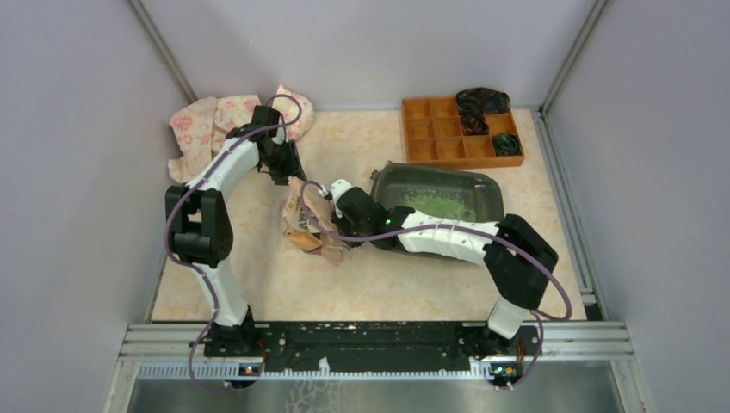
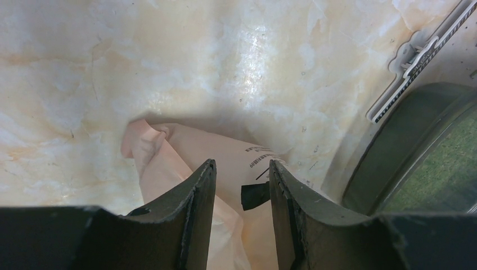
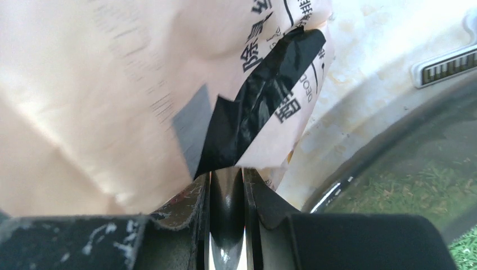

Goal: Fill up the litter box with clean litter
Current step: 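Scoop the cat litter from the cat litter bag, then pour the cat litter into the litter box, then scoop the cat litter from the cat litter bag.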

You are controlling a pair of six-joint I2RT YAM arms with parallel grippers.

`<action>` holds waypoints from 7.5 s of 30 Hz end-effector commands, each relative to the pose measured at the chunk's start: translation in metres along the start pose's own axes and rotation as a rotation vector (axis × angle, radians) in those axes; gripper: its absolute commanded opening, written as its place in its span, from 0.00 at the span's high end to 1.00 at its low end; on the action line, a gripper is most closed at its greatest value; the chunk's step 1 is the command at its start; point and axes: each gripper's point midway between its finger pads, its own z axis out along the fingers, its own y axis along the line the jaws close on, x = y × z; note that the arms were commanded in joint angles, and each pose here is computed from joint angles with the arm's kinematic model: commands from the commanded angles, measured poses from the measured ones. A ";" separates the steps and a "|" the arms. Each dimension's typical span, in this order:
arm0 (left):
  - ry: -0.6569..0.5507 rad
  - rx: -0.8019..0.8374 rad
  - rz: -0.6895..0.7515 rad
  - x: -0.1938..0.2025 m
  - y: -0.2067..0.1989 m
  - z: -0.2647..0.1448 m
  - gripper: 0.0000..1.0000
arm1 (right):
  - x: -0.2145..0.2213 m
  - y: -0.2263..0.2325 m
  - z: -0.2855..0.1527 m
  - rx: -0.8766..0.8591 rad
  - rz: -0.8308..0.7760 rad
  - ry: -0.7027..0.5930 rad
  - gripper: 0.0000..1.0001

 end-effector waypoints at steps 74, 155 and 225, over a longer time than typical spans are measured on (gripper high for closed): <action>-0.045 0.174 -0.014 -0.031 -0.014 -0.016 0.54 | 0.017 -0.076 -0.266 0.084 0.373 0.155 1.00; -0.065 0.181 -0.036 -0.045 -0.007 -0.020 0.54 | 0.011 -0.112 -0.283 0.239 0.307 0.045 1.00; -0.016 0.167 -0.131 -0.002 0.030 -0.007 0.54 | -0.097 0.012 -0.184 0.015 -0.062 0.146 1.00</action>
